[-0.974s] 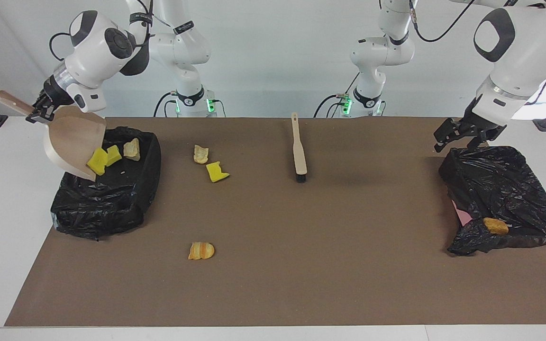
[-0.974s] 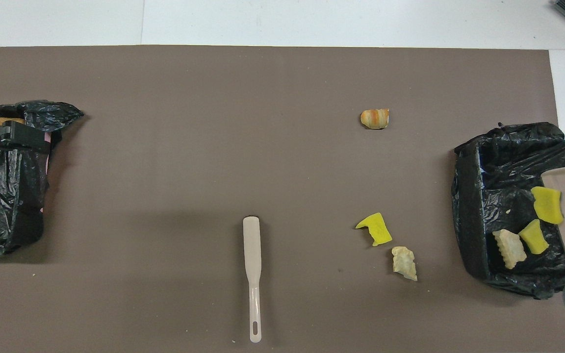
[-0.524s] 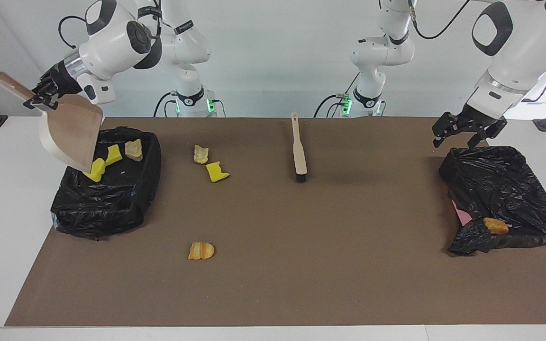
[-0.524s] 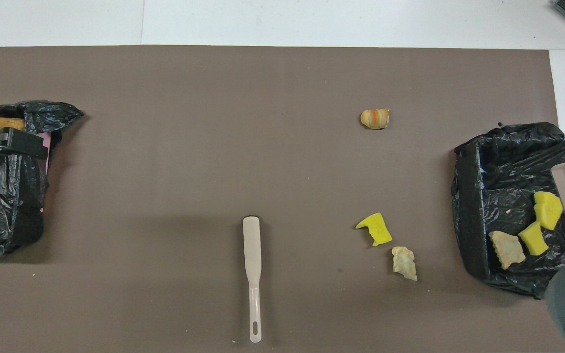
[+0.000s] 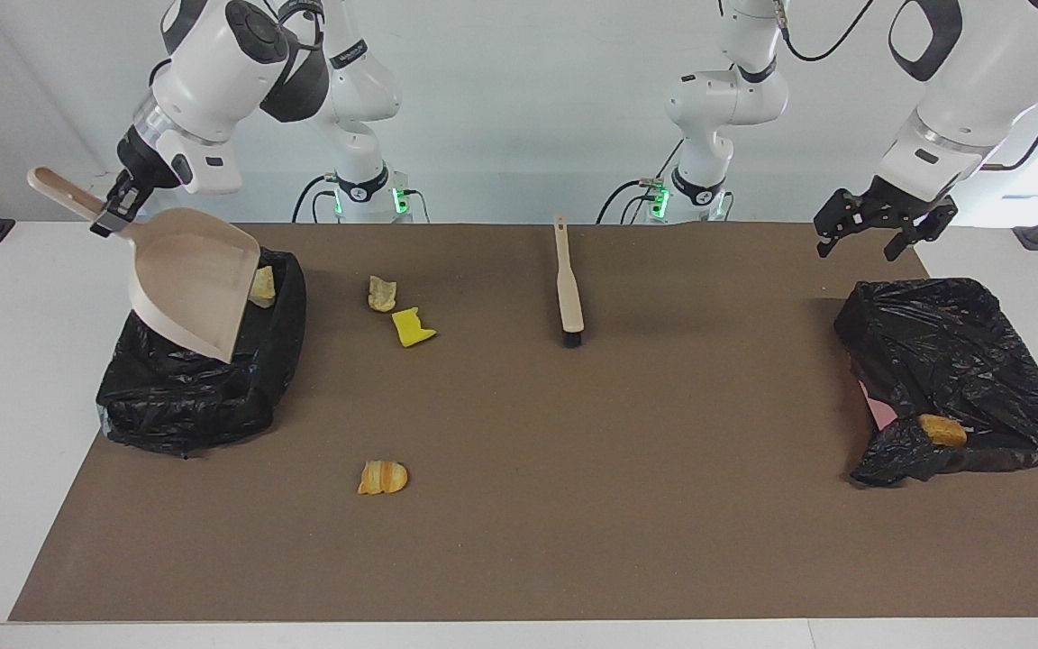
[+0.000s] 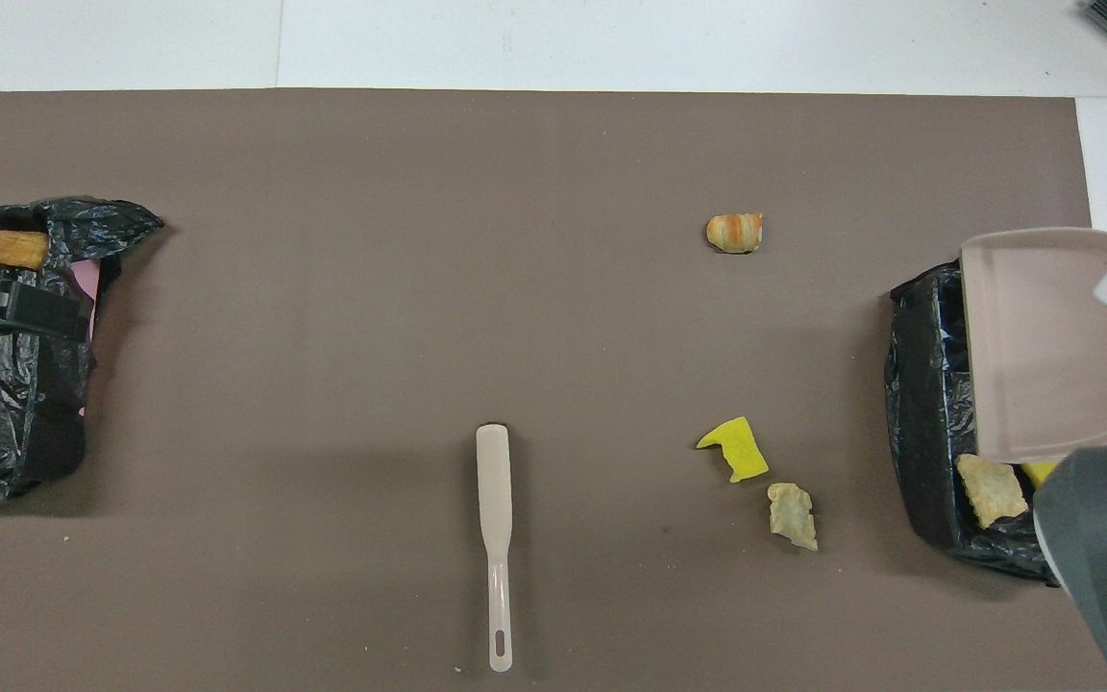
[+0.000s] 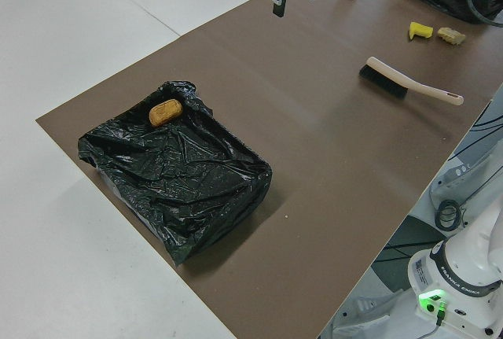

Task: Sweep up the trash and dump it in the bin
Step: 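Bring the empty dustpan back toward the mat center with the right gripper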

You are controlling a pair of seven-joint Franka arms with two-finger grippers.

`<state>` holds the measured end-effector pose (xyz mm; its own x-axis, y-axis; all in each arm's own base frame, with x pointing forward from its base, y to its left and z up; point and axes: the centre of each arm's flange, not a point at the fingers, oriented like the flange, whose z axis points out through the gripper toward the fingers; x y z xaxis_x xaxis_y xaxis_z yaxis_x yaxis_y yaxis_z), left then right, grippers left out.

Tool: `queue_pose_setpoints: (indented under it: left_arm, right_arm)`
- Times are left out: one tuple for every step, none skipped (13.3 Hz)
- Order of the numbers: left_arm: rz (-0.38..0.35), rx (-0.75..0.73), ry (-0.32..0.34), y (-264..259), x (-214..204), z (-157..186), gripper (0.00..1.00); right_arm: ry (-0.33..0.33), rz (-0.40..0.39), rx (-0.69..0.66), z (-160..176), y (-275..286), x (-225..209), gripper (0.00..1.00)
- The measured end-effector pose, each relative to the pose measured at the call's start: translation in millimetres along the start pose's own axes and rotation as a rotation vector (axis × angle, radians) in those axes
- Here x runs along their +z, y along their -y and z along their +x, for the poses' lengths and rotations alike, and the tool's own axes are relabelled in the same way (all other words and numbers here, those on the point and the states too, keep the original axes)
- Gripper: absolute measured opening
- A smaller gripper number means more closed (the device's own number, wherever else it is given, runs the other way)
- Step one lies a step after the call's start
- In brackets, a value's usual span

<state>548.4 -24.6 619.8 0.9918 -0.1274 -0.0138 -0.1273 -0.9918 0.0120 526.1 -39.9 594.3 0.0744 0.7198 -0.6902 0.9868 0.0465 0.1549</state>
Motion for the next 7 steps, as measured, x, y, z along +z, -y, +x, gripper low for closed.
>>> queue_pose_setpoints:
  left_arm:
    - [0.0,-0.001,-0.002,0,-1,-1,1.0]
    - [0.0,-0.006,-0.003,3,-2,-1,1.0]
    - [0.0,-0.013,-0.004,7,-2,-2,1.0]
    - [0.0,-0.02,-0.004,11,-2,-2,1.0]
    - [0.0,-0.023,-0.004,13,-2,-2,1.0]
    - [0.0,-0.024,-0.004,13,-2,-2,1.0]
    - [0.0,-0.023,-0.004,12,-2,-2,1.0]
  right_arm:
    - [-0.055,0.008,0.068,5,-11,0,0.33]
    - [-0.11,0.018,0.148,13,-21,-2,0.33]
    - [-0.151,0.02,0.218,29,-31,-8,0.33]
    - [-0.185,0.023,0.294,50,-41,-19,0.33]
    - [-0.22,0.042,0.382,74,-51,-30,0.33]
    - [-0.251,0.08,0.484,98,-60,-39,0.33]
    - [-0.269,0.116,0.577,122,-71,-46,0.33]
